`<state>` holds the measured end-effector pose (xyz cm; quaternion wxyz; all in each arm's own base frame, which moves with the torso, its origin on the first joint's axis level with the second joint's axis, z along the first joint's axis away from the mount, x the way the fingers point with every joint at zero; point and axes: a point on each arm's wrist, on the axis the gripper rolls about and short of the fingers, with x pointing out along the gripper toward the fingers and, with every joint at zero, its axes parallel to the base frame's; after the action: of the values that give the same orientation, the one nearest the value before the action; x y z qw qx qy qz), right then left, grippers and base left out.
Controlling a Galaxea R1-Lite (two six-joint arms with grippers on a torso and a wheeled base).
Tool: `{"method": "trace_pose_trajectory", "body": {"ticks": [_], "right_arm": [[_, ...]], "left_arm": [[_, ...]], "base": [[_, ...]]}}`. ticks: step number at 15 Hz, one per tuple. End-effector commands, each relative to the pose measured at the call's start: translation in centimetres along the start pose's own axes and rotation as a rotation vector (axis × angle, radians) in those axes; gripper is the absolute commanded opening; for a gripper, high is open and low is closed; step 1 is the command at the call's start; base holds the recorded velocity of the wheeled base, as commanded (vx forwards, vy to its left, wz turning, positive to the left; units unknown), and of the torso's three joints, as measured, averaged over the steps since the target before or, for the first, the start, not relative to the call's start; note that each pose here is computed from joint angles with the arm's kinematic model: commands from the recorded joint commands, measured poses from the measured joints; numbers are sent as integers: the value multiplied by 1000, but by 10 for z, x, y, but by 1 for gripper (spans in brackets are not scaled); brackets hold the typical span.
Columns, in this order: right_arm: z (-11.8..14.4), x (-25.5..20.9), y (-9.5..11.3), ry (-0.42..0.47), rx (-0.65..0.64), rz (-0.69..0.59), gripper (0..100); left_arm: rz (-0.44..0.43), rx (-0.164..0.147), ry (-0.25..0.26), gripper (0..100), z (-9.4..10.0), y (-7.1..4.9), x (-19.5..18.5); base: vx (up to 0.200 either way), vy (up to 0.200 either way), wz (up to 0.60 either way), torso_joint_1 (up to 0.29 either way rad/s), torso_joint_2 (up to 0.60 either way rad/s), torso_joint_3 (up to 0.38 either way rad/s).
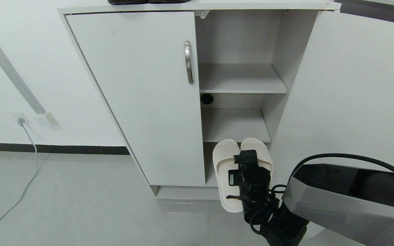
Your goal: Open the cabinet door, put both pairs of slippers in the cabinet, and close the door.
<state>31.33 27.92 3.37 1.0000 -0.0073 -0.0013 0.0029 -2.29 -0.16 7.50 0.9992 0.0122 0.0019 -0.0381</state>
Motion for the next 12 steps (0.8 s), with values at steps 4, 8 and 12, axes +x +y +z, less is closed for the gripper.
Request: {"method": "trace_pose_trajectory", "body": {"ticks": [4,8,12], "right_arm": [[0,0,0,-1,1,0,0],[-1,2,-1,1,-1,-4,0],[-5,8,-4,11,-3,-18,0]], "left_arm": [[-1,0,1,0,0,0,0],[-1,0,1,0,0,0,0],[3,-2,2,0,0,0,0]], "base": [[200,0,0,2,2,0],[200,0,0,4,2,4],[150,0,0,2,3,2]]}}
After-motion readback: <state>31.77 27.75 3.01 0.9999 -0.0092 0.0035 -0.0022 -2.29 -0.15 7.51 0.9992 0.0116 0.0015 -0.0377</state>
